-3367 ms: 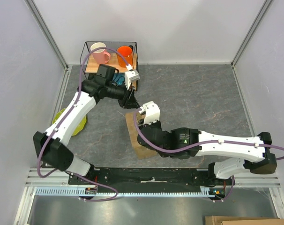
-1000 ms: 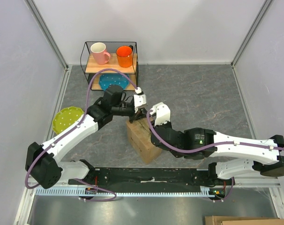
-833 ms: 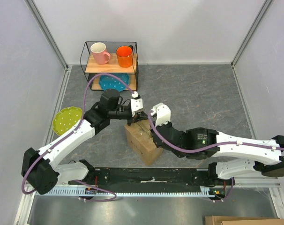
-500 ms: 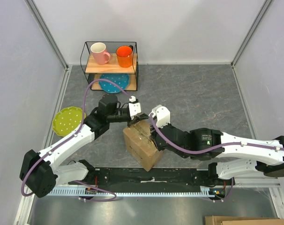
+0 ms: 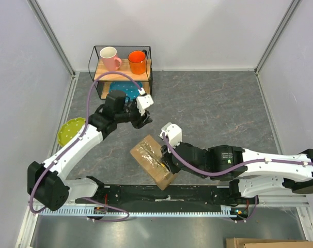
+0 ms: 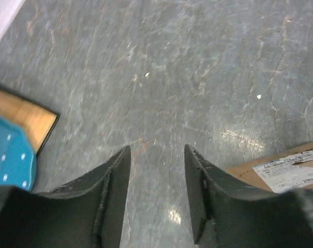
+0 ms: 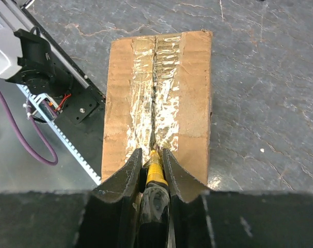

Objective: Unpack the express box
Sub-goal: Cut the express box at the center of the board.

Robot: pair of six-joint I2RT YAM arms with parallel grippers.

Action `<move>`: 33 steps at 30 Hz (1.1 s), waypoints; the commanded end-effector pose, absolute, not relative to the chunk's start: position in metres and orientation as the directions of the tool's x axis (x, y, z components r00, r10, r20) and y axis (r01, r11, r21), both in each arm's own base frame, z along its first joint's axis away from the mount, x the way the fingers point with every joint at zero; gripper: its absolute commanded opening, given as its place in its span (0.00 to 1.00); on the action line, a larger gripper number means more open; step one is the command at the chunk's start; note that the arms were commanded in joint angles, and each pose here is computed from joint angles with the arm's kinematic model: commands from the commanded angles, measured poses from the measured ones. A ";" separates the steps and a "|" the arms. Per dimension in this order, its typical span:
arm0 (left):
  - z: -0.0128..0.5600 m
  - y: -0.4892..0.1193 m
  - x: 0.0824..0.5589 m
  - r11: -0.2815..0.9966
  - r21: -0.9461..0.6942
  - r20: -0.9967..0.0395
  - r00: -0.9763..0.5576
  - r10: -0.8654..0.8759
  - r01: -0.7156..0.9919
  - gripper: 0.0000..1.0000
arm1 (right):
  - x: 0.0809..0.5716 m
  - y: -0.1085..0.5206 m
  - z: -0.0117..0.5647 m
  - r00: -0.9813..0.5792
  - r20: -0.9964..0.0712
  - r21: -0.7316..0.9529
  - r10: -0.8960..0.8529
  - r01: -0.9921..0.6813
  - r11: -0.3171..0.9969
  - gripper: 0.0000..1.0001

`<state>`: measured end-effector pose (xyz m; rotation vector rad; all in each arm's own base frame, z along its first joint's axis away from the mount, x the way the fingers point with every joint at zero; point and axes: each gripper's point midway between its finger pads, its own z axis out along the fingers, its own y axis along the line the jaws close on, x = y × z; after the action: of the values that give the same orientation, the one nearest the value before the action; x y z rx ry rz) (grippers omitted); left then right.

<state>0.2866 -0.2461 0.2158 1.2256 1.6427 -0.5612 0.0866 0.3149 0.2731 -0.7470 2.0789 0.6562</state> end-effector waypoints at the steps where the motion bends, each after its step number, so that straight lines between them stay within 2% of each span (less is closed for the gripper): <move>1: 0.266 -0.229 0.289 0.447 0.175 -0.885 -0.059 0.463 0.878 0.56 | 0.072 0.327 0.252 -0.487 -0.798 0.160 -0.356 -0.741 0.653 0.00; 5: 0.298 -0.231 0.247 0.360 0.093 -0.908 -0.069 0.413 0.928 0.58 | 0.077 0.331 0.247 -0.465 -0.811 0.128 -0.355 -0.733 0.668 0.00; 8: 0.300 -0.225 0.215 0.297 0.043 -0.902 -0.091 0.423 0.954 0.59 | 0.083 0.332 0.242 -0.448 -0.818 0.095 -0.360 -0.723 0.685 0.00; 14: 0.258 -0.197 0.177 0.252 0.025 -0.835 -0.118 0.538 0.967 0.59 | 0.096 0.327 0.235 -0.414 -0.830 0.023 -0.374 -0.695 0.719 0.00; 18: 0.229 -0.191 0.164 0.240 -0.042 -0.798 -0.177 0.576 0.970 0.59 | 0.101 0.326 0.231 -0.404 -0.833 -0.005 -0.378 -0.678 0.735 0.00; 27: 0.211 -0.192 0.184 0.284 -0.032 -0.772 -0.204 0.602 0.958 0.59 | 0.113 0.339 0.231 -0.366 -0.854 -0.048 -0.369 -0.651 0.758 0.00; 29: 0.201 -0.185 0.199 0.335 0.011 -0.749 -0.214 0.627 0.942 0.59 | 0.116 0.342 0.232 -0.358 -0.861 -0.050 -0.361 -0.648 0.760 0.00; 33: 0.189 -0.172 0.251 0.465 0.138 -0.728 -0.229 0.646 0.875 0.46 | 0.122 0.347 0.235 -0.339 -0.872 -0.054 -0.352 -0.649 0.759 0.00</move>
<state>0.1940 -0.2004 0.2206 1.3578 1.8508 -0.7039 0.1204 0.3487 0.2598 -0.6796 1.9404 0.4519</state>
